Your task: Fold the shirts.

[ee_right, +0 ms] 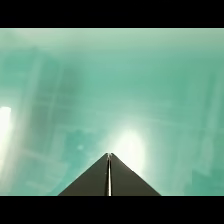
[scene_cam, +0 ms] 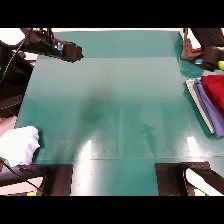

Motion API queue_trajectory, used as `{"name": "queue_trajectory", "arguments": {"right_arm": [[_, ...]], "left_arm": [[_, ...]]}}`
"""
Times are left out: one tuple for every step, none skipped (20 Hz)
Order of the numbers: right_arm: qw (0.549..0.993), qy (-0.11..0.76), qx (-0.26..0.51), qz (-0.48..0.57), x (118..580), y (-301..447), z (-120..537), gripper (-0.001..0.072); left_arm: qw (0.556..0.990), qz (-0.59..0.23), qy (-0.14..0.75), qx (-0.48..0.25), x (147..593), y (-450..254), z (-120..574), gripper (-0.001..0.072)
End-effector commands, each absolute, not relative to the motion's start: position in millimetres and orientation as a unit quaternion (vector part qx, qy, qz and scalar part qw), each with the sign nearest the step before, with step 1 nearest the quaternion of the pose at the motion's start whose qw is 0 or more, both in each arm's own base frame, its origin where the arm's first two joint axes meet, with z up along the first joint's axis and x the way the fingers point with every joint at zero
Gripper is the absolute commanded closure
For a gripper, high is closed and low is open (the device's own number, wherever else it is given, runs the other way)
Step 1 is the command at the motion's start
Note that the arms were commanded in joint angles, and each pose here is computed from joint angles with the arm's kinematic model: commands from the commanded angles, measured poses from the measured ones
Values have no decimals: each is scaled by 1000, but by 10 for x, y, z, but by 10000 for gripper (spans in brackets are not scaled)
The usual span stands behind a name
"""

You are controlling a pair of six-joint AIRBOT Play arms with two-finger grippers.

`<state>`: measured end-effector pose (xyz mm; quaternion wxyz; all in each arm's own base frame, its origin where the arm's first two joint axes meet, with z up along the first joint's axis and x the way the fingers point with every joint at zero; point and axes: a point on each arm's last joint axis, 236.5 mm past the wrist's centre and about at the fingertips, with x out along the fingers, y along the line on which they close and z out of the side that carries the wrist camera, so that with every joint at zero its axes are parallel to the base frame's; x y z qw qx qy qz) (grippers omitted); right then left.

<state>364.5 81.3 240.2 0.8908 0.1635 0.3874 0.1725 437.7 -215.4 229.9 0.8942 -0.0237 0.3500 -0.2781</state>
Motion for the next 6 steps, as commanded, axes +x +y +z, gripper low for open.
{"name": "queue_trajectory", "arguments": {"right_arm": [[886,372,138,240,3570,1363,2506,693],[885,372,136,243,3559,1393,2509,694],[885,373,136,245,3554,1402,2508,693],[885,373,136,245,3554,1402,2508,693],[885,373,136,245,3554,1402,2508,693],[885,373,136,245,3553,1402,2508,694]], "left_arm": [[904,-275,327,-30,4459,-2157,2388,686],[906,-274,320,-32,4484,-2158,2416,687],[909,-273,314,-33,4503,-2159,2440,686],[911,-272,309,-35,4521,-2160,2462,686],[913,-271,303,-36,4539,-2159,2484,686],[915,-270,298,-38,4558,-2159,2508,686]]}}
